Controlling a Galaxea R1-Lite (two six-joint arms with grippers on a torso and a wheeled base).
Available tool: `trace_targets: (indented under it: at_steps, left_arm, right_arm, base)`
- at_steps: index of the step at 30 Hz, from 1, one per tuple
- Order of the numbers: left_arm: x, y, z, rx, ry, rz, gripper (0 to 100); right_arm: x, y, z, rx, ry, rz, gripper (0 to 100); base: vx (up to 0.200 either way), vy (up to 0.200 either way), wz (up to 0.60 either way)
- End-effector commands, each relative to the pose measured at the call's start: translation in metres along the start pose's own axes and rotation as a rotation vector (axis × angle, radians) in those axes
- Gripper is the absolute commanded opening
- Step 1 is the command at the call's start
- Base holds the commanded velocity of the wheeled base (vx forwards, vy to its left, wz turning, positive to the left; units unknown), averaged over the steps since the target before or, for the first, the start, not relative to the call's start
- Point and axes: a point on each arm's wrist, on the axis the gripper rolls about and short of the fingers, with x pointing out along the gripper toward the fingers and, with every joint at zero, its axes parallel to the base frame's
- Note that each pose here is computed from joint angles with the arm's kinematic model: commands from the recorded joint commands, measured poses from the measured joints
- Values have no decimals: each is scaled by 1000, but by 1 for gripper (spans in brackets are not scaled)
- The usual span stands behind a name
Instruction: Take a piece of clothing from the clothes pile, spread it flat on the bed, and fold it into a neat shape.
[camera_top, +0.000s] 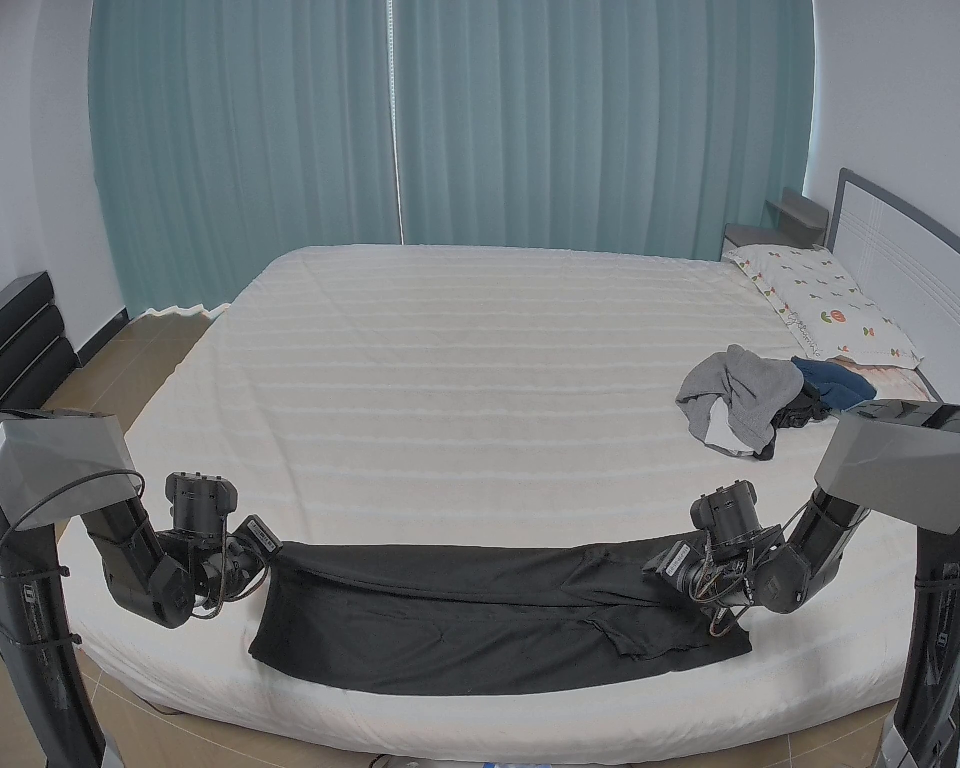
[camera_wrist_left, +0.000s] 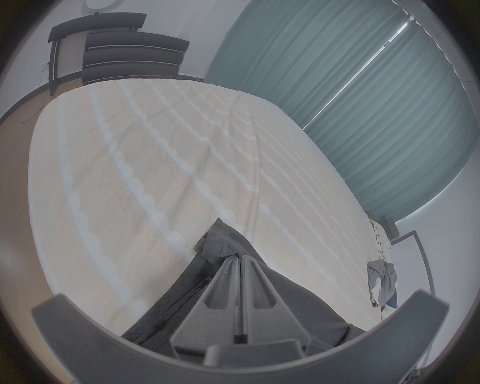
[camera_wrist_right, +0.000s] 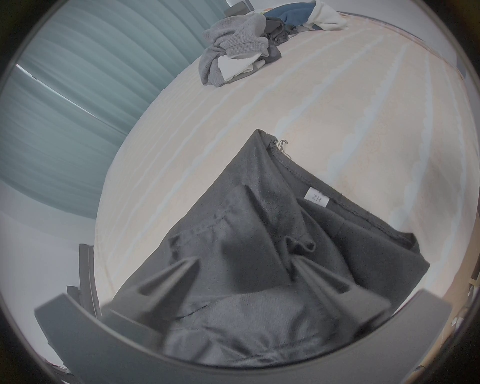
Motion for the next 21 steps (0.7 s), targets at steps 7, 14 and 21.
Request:
trace_targets:
  at_steps: [7, 14, 21]
  left_arm:
    - [0, 0, 0, 0, -1, 0, 0]
    - [-1, -3, 3, 2, -10, -10, 0]
    - [3, -15, 14, 3, -48, -51, 0]
  right_arm:
    - [6, -4, 0, 4, -10, -18, 0]
    - [-8, 5, 15, 22, -56, 29, 0]
    - [-18, 27, 67, 89, -193, 138, 0]
  base:
    - [0, 0, 0]
    - [0, 0, 0]
    - [0, 0, 0]
